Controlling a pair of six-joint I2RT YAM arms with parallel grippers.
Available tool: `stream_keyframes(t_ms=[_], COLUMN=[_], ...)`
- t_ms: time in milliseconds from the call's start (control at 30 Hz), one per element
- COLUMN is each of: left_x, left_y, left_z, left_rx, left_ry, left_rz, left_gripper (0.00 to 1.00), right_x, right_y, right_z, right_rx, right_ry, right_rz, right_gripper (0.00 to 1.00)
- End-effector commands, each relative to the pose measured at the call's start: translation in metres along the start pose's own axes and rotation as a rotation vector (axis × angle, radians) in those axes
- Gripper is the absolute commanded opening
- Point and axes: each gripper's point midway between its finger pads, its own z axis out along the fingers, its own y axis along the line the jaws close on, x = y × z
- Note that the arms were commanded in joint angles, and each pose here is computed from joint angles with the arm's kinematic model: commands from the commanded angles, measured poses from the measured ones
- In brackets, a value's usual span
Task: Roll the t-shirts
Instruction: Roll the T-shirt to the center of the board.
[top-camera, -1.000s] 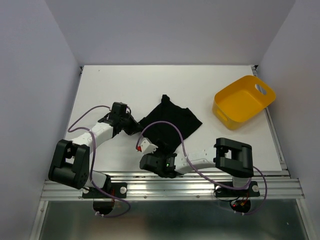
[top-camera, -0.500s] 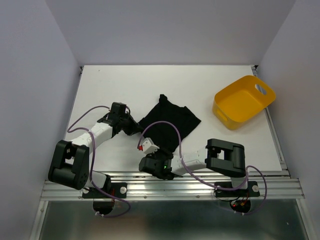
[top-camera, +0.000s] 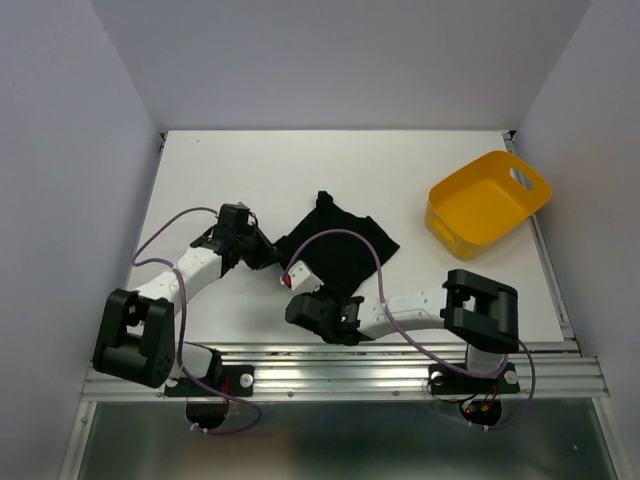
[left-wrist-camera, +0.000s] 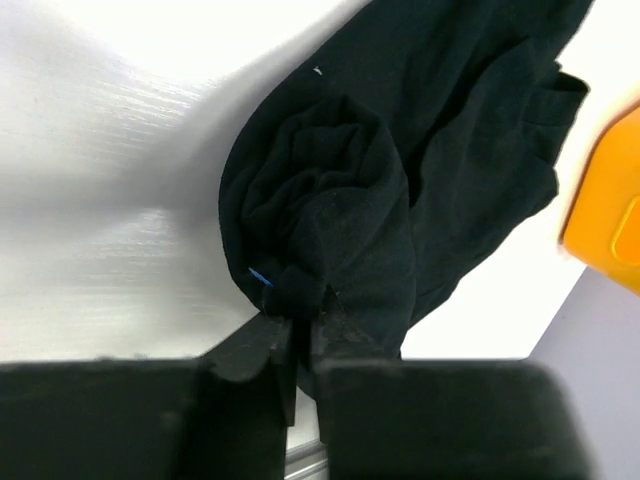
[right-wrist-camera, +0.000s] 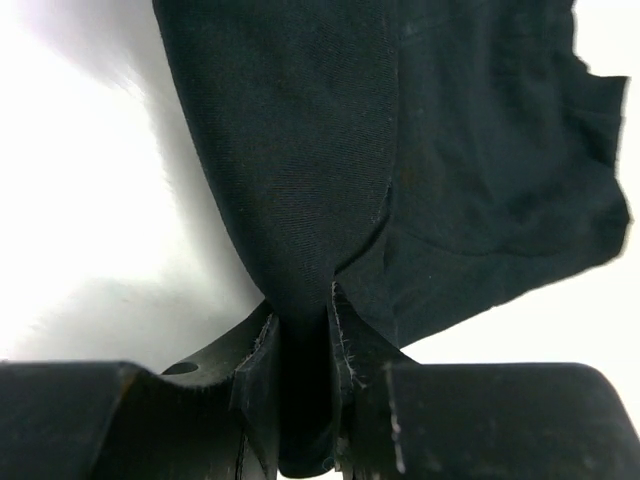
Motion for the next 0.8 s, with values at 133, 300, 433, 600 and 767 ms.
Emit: stream_keyframes(t_ms=[133, 300, 433, 600, 767], left_x=[-0.032, -0.037, -0.042, -0.044, -0.04], left_y=[-0.034, -0.035, -0.036, -0.035, -0.036], left_z=[-0.041, -0.05, -0.06, -0.066, -0.069], left_rx=[0.085, 0.092, 0.092, 0.085, 0.098], left_ry=[-0.142, -0.159, -0.181, -0.185, -0.17], left_rz=[0.126, 0.146, 0.153, 0.165, 0.181], left_gripper=[0.66, 0.89, 0.88, 0.88, 0.87], right_x=[-0.024, -0.027, -0.036, -0.047, -0.058], right_y=[0.023, 0.032, 0.038, 0.043, 0.034], right_z=[-0.021, -0.023, -0.03, -0.04, -0.038], right_rx=[-0.369, -0.507, -0.656, -0.824, -0.936], right_ry=[0.079, 0.134, 0.175, 0.219, 0.241], right_rz=[0.198, 0.274, 0.354, 0.443, 0.555], right_gripper=[0.01, 0.01, 0.01, 0.01, 0.01])
